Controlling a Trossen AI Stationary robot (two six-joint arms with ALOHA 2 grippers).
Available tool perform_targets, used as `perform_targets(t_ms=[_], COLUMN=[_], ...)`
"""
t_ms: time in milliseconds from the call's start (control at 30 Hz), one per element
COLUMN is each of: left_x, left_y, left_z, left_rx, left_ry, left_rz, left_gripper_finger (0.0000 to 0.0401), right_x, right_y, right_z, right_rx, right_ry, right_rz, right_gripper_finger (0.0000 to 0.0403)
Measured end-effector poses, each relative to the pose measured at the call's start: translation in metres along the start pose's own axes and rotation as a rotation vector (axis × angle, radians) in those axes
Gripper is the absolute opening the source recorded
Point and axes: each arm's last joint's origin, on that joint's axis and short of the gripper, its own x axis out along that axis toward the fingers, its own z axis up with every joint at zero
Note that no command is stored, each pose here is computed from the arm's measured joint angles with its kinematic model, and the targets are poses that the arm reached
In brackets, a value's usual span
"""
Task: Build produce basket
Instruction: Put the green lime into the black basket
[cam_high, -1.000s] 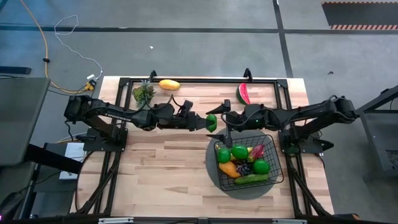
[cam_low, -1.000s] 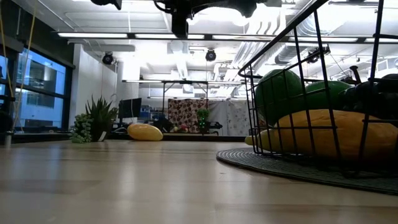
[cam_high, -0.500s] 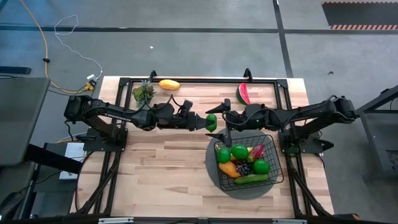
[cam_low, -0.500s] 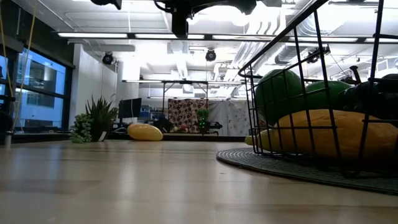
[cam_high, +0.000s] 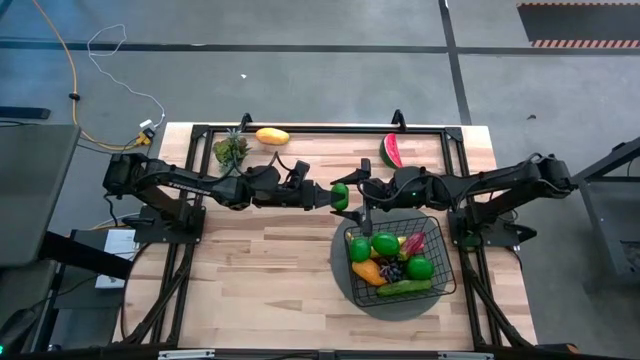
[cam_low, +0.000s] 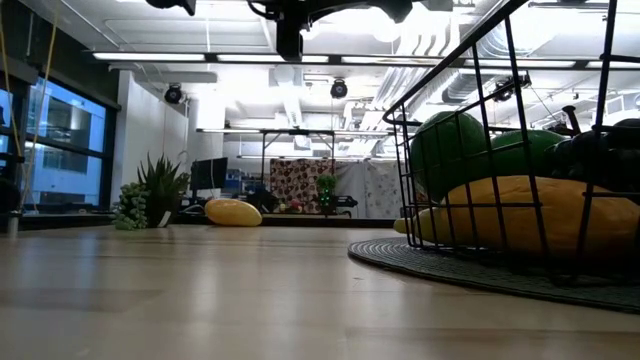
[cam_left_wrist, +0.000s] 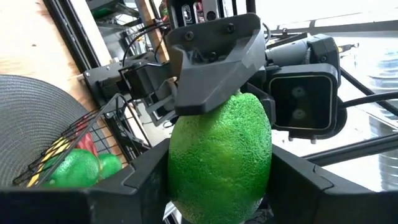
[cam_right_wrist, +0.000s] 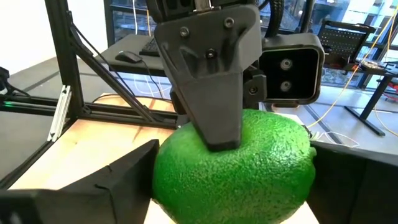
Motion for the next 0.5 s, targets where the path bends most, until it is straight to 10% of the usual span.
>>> perform_targets(t_ms=[500], left_x=[-0.0003], left_y=[-0.0063], left_z=[0.0034], left_rx=[0.128], left_ry=[-0.04], left_rz=[-0.063], left_gripper_finger=[0.0247], right_x=[-0.0002], right_y=[0.0001], right_z=[-0.0007], right_rx=[-0.002], right_ry=[0.006], right_rz=[0.001], right_gripper_finger=[0.0291])
